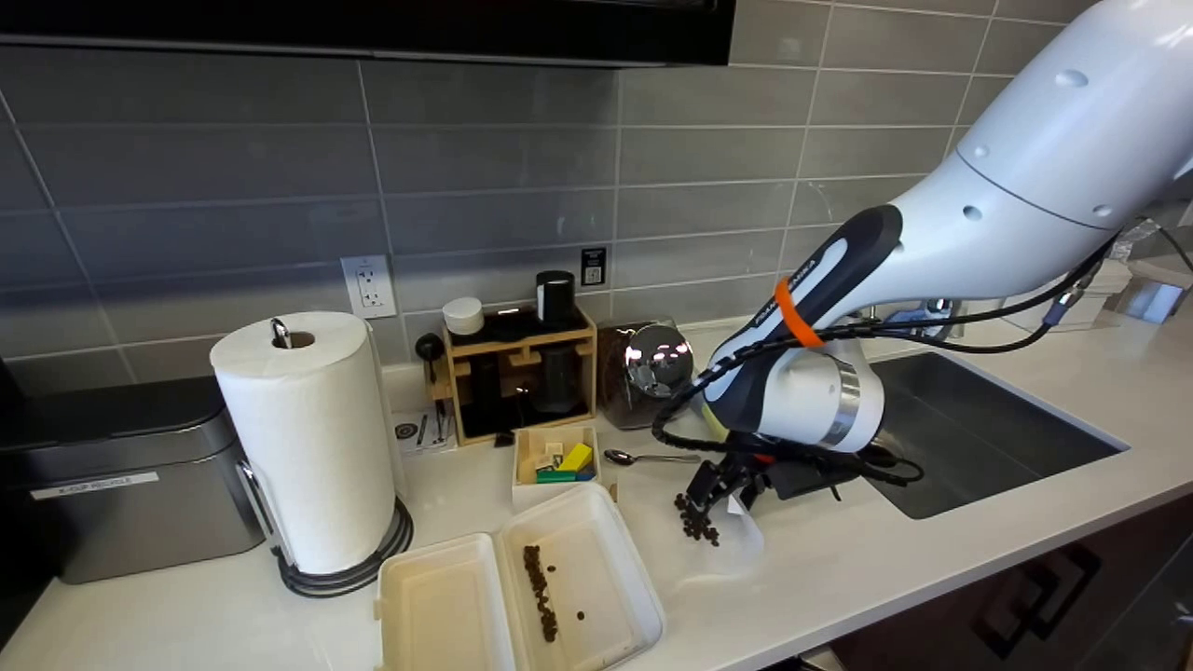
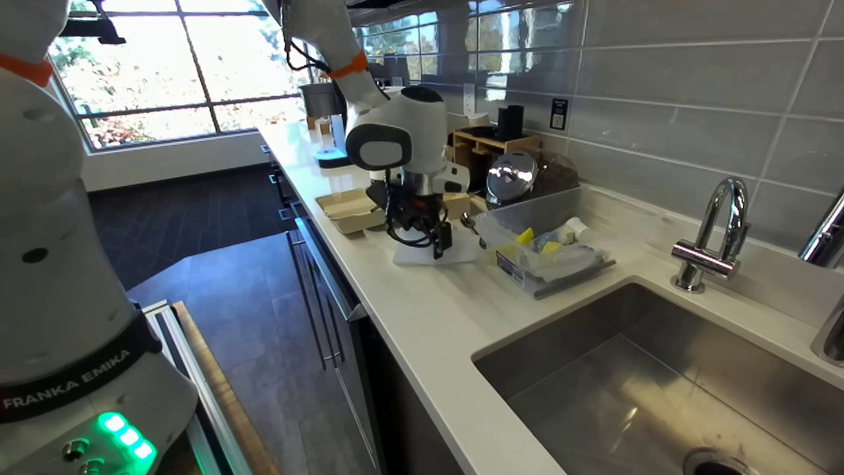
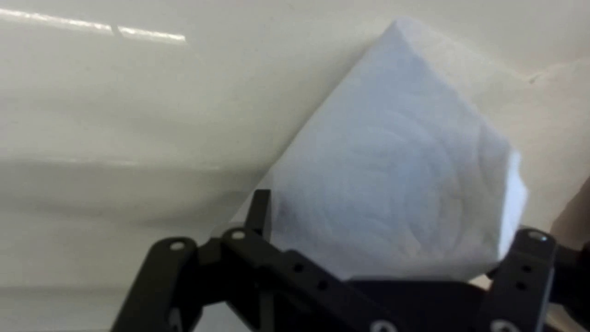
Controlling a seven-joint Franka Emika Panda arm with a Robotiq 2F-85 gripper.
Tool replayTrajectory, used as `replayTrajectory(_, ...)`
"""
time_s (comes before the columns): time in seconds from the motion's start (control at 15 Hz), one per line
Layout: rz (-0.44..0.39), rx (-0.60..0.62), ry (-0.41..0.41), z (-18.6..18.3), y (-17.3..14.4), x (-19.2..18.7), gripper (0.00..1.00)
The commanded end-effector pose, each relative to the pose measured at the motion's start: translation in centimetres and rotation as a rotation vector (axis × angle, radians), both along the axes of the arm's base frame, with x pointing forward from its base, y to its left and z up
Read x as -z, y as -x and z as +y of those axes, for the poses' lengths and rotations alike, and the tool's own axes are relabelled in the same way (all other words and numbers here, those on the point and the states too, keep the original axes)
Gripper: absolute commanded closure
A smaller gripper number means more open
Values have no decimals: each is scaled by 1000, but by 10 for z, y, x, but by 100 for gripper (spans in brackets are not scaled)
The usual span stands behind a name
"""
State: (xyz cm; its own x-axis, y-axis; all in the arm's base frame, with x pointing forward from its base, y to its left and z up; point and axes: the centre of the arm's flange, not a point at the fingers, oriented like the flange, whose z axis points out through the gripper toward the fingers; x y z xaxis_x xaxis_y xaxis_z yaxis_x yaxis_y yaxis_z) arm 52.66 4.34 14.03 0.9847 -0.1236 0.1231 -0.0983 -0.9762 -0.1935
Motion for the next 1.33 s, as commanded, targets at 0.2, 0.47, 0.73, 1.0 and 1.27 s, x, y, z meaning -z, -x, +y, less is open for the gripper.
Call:
replayTrajectory(0.2,29,49,51,-2,6,13,0)
replayTrajectory(0.47,31,52,8,-7,6,17,0)
replayTrajectory(0.73,37,60,-63,-6,3,24,0)
replayTrajectory(1.0,57,74,-117,-5,2,30,0)
replayTrajectory(1.27,83,102,-151,-11,1,34,0)
